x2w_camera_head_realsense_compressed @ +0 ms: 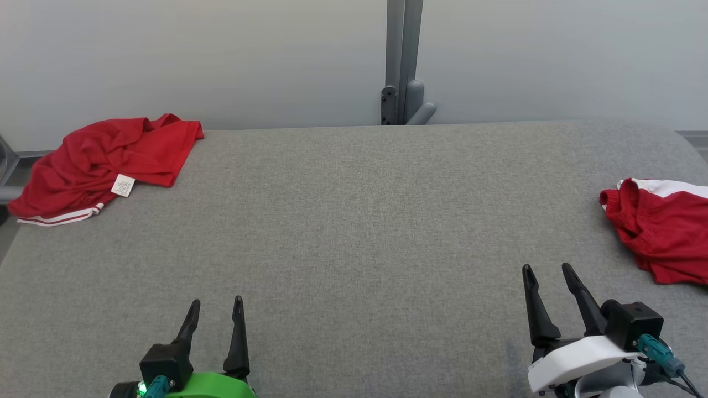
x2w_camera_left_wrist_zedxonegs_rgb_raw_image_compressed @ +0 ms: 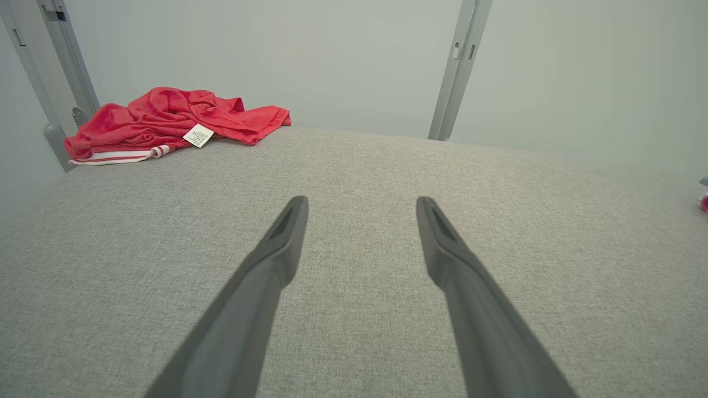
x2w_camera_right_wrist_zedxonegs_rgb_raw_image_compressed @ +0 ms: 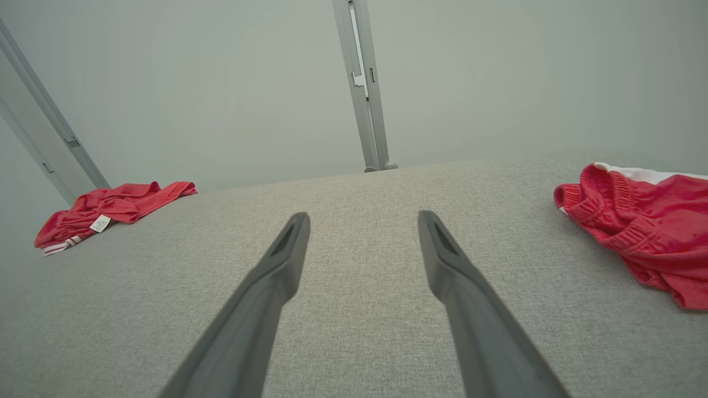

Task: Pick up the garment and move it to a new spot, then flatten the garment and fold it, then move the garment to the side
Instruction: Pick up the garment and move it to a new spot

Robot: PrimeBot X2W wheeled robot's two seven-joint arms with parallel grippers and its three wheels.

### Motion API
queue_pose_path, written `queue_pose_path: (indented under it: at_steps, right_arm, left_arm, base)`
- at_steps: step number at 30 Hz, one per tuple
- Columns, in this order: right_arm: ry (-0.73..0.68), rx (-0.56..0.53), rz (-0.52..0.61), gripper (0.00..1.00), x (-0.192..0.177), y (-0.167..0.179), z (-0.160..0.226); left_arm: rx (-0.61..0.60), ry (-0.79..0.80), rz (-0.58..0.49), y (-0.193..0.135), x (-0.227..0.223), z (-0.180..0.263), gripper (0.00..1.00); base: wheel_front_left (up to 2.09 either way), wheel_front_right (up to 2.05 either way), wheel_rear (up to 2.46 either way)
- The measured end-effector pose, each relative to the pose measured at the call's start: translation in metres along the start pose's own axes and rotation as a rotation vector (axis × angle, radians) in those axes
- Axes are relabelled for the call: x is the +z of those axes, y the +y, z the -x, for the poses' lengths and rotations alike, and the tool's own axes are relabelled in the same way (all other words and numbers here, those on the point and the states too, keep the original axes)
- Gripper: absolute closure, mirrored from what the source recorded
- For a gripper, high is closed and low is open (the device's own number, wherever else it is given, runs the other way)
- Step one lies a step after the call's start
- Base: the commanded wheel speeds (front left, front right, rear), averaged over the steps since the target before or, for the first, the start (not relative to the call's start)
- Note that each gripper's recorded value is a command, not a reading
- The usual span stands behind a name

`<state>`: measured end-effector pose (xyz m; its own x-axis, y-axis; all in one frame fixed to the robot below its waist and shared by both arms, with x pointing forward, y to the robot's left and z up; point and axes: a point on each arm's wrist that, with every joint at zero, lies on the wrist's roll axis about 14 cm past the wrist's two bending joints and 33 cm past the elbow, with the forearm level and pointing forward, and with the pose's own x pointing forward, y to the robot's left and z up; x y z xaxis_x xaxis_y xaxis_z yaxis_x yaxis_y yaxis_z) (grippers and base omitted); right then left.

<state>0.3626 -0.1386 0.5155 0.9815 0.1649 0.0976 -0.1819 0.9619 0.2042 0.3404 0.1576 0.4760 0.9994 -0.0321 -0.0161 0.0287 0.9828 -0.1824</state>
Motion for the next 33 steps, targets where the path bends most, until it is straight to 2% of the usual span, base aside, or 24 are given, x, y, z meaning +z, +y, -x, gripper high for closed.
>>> queue_pose_path:
  at_steps: [11, 18, 26, 33]
  right_arm:
    - [0.011, 0.010, -0.003, 0.00, -0.005, 0.003, -0.004]
    - [0.010, 0.052, -0.005, 0.00, -0.005, 0.016, -0.012]
    - [0.014, 0.148, -0.011, 0.00, -0.010, 0.046, -0.032]
    - [0.034, 0.281, -0.013, 0.00, -0.020, 0.091, -0.052]
  left_arm:
    - [0.015, -0.006, 0.000, 0.005, 0.002, 0.000, 0.00]
    - [0.055, -0.026, 0.000, 0.018, 0.008, 0.006, 0.00]
    - [0.176, -0.070, -0.005, 0.053, 0.021, 0.026, 0.00]
    - [0.333, -0.109, -0.012, 0.095, 0.032, 0.059, 0.00]
  base:
    - [0.00, 0.00, 0.00]
    - [0.00, 0.00, 0.00]
    - [0.00, 0.00, 0.00]
    - [0.00, 0.00, 0.00]
